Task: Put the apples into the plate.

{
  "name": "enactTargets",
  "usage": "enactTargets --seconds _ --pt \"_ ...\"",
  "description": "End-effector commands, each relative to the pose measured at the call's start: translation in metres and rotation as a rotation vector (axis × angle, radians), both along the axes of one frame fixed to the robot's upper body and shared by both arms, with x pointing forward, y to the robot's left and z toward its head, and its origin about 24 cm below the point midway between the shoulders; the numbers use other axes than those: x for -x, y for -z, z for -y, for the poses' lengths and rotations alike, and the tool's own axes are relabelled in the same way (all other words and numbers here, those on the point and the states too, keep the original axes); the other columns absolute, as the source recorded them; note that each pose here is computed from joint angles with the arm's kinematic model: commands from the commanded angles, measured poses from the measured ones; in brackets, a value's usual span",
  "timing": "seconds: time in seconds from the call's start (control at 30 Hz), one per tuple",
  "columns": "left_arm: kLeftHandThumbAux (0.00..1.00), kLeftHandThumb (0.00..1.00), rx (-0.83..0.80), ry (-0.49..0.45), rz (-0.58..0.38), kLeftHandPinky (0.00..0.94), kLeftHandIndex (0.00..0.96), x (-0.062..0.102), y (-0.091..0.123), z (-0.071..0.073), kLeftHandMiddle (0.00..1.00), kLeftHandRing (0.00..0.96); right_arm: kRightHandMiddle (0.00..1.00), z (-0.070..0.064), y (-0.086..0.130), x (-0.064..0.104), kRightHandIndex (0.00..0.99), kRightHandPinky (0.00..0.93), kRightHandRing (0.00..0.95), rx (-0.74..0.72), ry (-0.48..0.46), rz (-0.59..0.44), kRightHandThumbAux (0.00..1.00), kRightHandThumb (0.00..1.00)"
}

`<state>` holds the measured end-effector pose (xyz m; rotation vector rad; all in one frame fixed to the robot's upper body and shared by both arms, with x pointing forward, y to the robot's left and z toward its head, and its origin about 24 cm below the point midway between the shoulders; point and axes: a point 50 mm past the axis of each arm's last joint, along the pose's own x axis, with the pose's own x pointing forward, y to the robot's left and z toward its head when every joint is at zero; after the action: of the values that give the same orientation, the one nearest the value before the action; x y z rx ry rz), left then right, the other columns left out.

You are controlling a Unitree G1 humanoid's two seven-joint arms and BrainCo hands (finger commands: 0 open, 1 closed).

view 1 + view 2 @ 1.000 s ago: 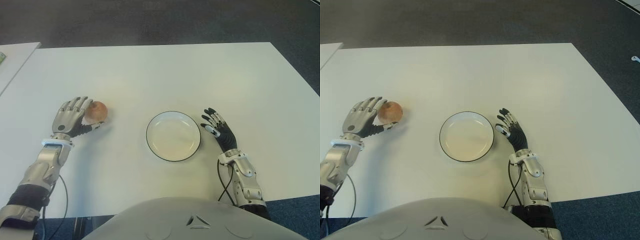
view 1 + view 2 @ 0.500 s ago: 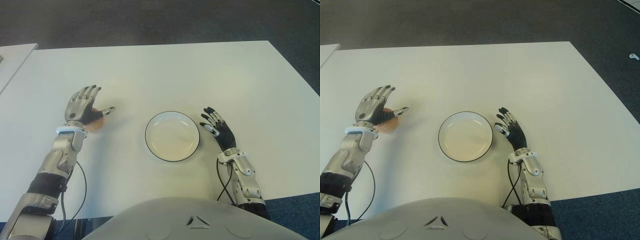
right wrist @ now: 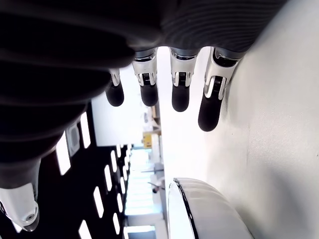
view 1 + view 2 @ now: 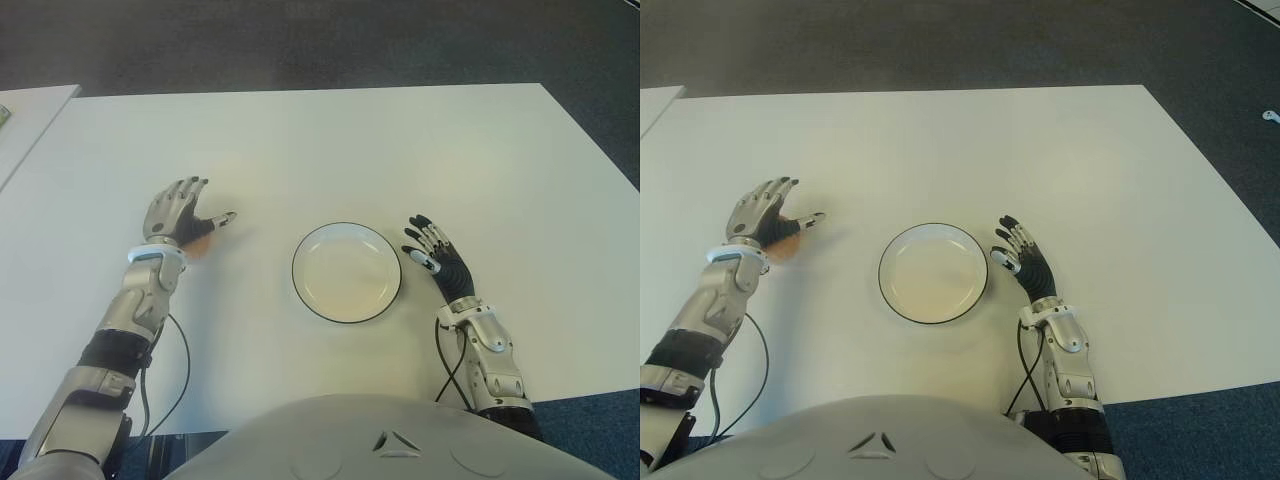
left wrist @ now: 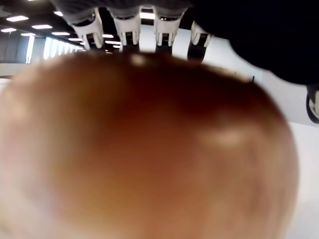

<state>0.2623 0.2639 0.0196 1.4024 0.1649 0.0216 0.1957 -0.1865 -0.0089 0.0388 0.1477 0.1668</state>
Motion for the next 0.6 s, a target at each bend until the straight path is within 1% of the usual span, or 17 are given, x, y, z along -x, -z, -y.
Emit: enactTargets --seconds 0.03,0.4,0.6 --pt "0.23 0.353 0.001 -0.003 -0.042 0.0 0.0 -0.001 0.01 0.003 0.0 0.0 0.083 0.006 0.017 0.014 0.002 0.051 0.081 0.022 0.012 -0.106 0.615 0.097" --pt "0.236 0.35 -0.007 -0.009 -0.062 0.0 0.0 0.001 0.02 0.004 0.0 0.0 0.069 0.009 0.018 0.015 0.0 0.039 0.064 0.021 0.006 -0.118 0.615 0.104" --pt "0.237 0.341 -0.011 -0.007 -0.066 0.0 0.0 0.003 0.022 0.004 0.0 0.0 0.072 0.01 0.017 0.016 0.0 0.057 0.07 0.018 0.007 -0.116 0.61 0.112"
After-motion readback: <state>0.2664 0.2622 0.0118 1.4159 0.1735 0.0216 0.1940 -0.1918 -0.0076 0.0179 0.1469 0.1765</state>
